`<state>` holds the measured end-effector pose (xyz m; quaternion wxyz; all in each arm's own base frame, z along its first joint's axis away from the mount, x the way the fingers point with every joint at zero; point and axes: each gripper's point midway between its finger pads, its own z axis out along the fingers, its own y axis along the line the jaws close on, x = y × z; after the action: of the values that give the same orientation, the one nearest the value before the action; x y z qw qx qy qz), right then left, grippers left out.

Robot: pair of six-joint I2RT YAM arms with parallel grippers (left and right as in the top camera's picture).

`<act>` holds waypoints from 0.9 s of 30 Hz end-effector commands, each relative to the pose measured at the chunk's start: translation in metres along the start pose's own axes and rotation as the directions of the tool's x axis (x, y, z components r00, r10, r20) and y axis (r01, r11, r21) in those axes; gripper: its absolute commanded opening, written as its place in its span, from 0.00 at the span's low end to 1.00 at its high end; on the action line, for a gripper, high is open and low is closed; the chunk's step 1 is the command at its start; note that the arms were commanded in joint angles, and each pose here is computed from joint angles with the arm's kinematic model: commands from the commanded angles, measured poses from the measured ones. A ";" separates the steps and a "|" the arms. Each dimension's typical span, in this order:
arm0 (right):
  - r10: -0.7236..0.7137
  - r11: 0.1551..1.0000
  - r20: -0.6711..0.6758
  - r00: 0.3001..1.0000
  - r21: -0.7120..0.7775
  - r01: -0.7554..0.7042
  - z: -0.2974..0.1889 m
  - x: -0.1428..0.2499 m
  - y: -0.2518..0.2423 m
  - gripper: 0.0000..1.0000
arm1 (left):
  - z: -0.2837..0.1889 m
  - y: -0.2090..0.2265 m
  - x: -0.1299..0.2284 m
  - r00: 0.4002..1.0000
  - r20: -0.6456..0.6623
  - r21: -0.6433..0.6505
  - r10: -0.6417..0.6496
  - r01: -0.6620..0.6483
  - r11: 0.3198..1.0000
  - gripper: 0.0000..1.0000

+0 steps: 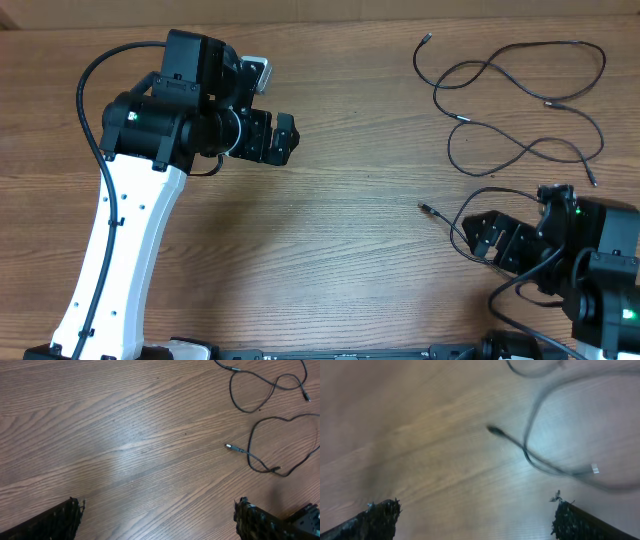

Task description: Untangle cables

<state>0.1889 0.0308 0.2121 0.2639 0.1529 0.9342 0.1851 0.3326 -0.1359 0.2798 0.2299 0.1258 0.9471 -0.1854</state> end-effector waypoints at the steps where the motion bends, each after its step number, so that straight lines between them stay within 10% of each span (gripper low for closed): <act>1: -0.170 0.978 0.095 0.981 -0.106 0.180 -0.002 -0.004 0.019 1.00 | -0.005 -0.001 0.000 1.000 0.013 -0.004 -0.009 0.009 1.000 1.00; 27: -0.442 0.803 0.595 0.672 -0.072 0.592 0.019 -0.010 0.038 1.00 | -0.005 -0.001 0.000 1.000 0.013 -0.004 -0.009 0.009 1.000 0.99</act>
<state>0.2140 0.0630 0.2226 0.5702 -0.0990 0.7975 0.1704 0.3328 -0.1355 0.2797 0.2302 0.1254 0.9473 -0.1840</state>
